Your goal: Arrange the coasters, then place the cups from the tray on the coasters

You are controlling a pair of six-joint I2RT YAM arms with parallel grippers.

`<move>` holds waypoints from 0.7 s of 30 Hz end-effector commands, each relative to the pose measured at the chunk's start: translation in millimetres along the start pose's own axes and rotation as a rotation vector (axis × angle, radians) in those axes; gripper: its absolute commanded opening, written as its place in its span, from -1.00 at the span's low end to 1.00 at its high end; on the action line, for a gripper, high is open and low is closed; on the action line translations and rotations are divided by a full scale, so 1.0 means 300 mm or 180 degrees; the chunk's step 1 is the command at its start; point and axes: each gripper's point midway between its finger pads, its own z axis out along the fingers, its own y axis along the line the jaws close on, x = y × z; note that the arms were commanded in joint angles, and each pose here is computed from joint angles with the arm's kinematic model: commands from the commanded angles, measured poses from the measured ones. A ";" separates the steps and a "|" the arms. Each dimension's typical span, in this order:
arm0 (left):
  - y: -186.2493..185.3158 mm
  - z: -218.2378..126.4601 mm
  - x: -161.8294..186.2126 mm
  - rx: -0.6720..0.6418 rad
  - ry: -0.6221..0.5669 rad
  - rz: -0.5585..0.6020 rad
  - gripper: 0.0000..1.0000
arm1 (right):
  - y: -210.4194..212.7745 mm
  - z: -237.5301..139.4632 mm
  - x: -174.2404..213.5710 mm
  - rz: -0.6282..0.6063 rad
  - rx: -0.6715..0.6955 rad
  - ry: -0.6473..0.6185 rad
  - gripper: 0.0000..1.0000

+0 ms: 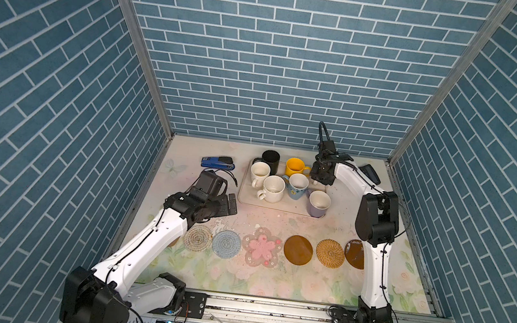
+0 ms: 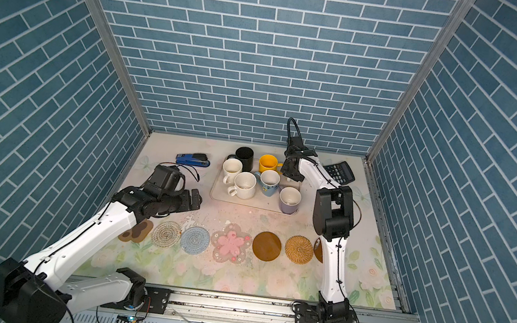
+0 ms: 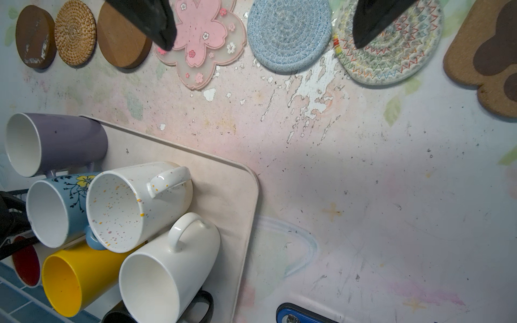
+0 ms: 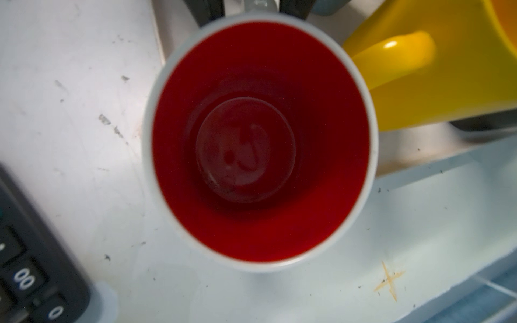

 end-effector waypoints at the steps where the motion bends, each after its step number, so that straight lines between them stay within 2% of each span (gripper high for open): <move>1: 0.031 -0.013 0.016 -0.0096 0.0021 -0.0005 0.99 | -0.041 0.012 -0.021 -0.0099 0.0155 -0.0063 -0.30; 5: 0.042 -0.031 0.021 -0.0118 -0.0011 -0.0017 0.99 | -0.029 0.004 -0.028 -0.0131 0.0103 -0.0081 -0.38; 14: 0.047 -0.052 0.017 -0.0136 -0.0042 0.0007 0.99 | -0.026 -0.005 -0.025 -0.0214 0.0076 -0.0066 -0.86; 18: 0.060 -0.065 0.024 -0.0160 -0.0075 0.0024 0.99 | -0.027 -0.008 -0.020 -0.0231 0.0062 -0.0066 -0.98; 21: 0.059 -0.073 0.026 -0.0139 -0.0090 0.0023 0.99 | -0.021 -0.026 -0.025 -0.0291 0.0030 -0.0092 -1.00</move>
